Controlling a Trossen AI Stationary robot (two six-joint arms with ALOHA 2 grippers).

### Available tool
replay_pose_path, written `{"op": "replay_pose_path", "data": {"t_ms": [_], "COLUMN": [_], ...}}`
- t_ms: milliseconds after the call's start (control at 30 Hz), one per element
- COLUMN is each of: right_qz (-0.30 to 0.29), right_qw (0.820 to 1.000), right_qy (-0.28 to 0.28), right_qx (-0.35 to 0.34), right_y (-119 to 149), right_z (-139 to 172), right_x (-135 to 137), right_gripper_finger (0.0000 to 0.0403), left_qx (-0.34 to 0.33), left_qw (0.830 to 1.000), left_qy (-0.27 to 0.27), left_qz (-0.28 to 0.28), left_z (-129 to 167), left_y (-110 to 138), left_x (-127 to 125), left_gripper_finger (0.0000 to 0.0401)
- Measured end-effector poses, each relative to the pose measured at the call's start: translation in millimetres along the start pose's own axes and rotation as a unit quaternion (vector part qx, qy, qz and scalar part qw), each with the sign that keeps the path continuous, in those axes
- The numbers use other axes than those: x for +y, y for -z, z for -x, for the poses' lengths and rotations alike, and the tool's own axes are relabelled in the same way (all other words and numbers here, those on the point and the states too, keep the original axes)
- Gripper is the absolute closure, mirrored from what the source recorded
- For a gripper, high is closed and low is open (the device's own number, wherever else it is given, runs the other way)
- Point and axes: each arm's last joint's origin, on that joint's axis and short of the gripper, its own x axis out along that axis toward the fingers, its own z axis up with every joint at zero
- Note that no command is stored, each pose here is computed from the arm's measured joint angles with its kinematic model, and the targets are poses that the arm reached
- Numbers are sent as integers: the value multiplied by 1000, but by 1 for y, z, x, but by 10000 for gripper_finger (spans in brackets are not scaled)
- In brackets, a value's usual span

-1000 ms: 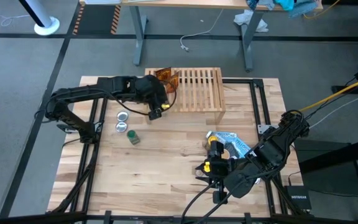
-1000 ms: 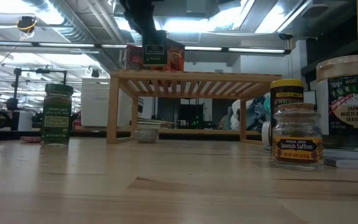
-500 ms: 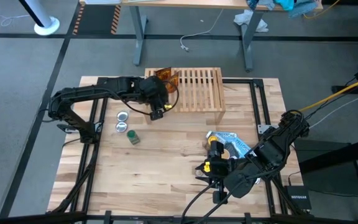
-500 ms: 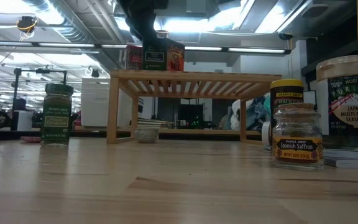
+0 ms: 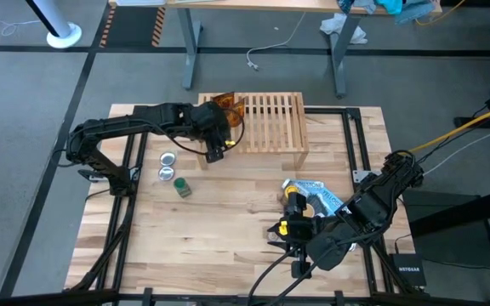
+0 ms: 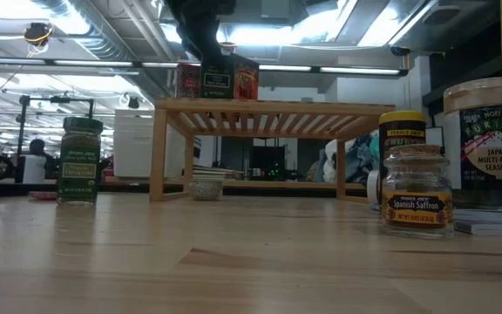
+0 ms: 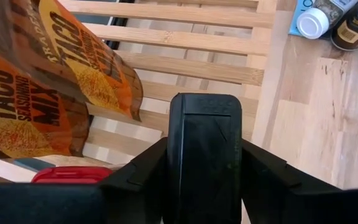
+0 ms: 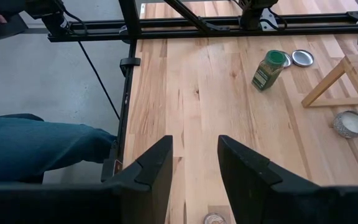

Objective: Shelf spices
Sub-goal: Put the black seasoning can on the shelf

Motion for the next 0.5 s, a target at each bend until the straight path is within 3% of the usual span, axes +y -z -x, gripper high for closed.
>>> {"op": "replay_pose_path", "data": {"t_ms": [500], "right_qz": [0], "right_qw": [1000], "right_qy": [0], "right_qx": [0], "right_y": [0], "right_z": [0], "right_x": [0], "right_gripper_finger": [269], "left_qx": [-25], "left_qw": [1000], "left_qy": [4], "left_qz": [-2], "left_z": [-1], "left_y": [-5], "left_x": [4], "left_gripper_finger": [216]}}
